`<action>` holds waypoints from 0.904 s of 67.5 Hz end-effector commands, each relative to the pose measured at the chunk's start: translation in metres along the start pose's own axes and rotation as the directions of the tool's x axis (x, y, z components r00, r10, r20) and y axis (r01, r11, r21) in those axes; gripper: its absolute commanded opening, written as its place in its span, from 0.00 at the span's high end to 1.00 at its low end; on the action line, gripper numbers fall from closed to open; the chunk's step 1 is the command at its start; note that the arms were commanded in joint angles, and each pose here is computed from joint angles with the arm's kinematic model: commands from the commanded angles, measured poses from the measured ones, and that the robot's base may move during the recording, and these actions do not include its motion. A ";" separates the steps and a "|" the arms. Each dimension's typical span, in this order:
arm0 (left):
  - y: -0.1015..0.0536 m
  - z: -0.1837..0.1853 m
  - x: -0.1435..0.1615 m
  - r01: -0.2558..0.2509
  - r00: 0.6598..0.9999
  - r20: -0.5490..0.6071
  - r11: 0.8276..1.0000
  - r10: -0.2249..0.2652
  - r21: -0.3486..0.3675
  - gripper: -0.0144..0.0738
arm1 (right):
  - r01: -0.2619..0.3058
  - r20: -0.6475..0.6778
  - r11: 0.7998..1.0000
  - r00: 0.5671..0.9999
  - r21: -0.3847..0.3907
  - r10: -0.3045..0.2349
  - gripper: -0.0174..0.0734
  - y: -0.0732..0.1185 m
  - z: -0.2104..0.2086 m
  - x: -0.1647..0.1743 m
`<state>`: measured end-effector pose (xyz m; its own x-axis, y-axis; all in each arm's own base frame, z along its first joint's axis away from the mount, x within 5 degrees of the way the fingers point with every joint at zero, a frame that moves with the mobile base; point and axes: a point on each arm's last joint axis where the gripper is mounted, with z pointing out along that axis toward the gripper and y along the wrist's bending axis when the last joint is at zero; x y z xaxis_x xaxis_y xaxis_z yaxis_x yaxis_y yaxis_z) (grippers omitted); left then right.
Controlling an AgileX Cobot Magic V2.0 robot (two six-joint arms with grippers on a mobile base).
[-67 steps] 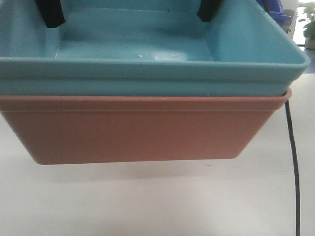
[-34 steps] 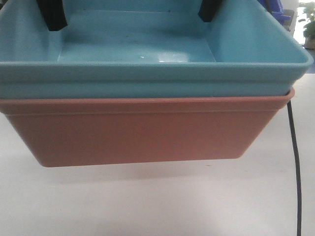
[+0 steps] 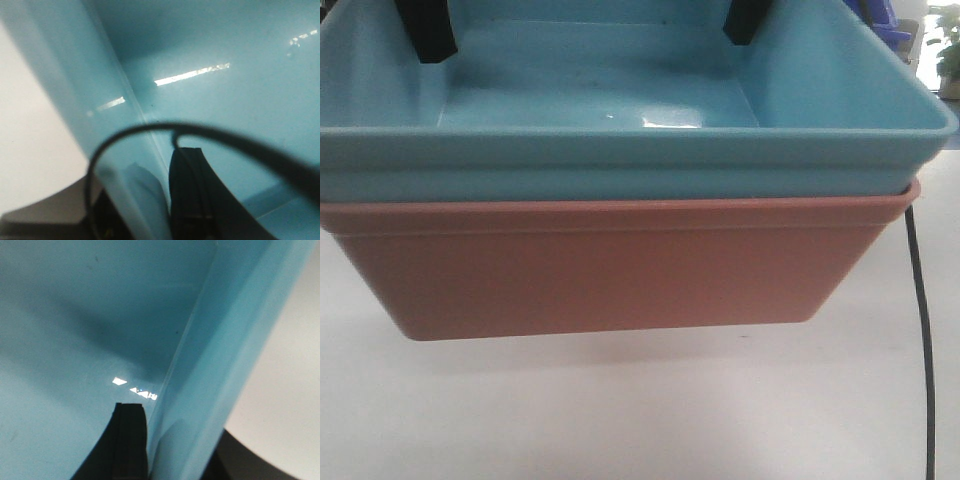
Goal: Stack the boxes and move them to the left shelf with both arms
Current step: 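Hold the stacked tubs with both grippers while the base drives away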
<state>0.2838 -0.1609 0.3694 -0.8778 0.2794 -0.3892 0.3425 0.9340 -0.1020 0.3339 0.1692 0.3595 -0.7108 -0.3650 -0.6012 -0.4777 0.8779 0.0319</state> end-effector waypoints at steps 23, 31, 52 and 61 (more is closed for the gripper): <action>-0.027 -0.035 -0.006 -0.042 0.984 0.177 0.977 0.004 0.209 0.84 | -0.008 0.193 0.994 0.981 -0.113 0.030 0.75 0.018 -0.033 -0.019; -0.027 -0.035 -0.006 -0.042 0.984 0.177 0.977 0.004 0.209 0.84 | -0.008 0.193 0.994 0.981 -0.113 0.030 0.75 0.018 -0.033 -0.019; -0.027 -0.035 -0.006 -0.042 0.984 0.177 0.977 0.004 0.209 0.84 | -0.008 0.193 0.994 0.981 -0.113 0.030 0.75 0.018 -0.033 -0.019; -0.027 -0.035 -0.006 -0.042 0.984 0.177 0.977 0.004 0.209 0.84 | -0.008 0.193 0.994 0.981 -0.113 0.030 0.75 0.018 -0.033 -0.019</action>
<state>0.2838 -0.1609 0.3694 -0.8778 0.2794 -0.3892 0.3425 0.9340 -0.1020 0.3340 0.1691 0.3594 -0.7102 -0.3663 -0.6012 -0.4780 0.8778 0.0299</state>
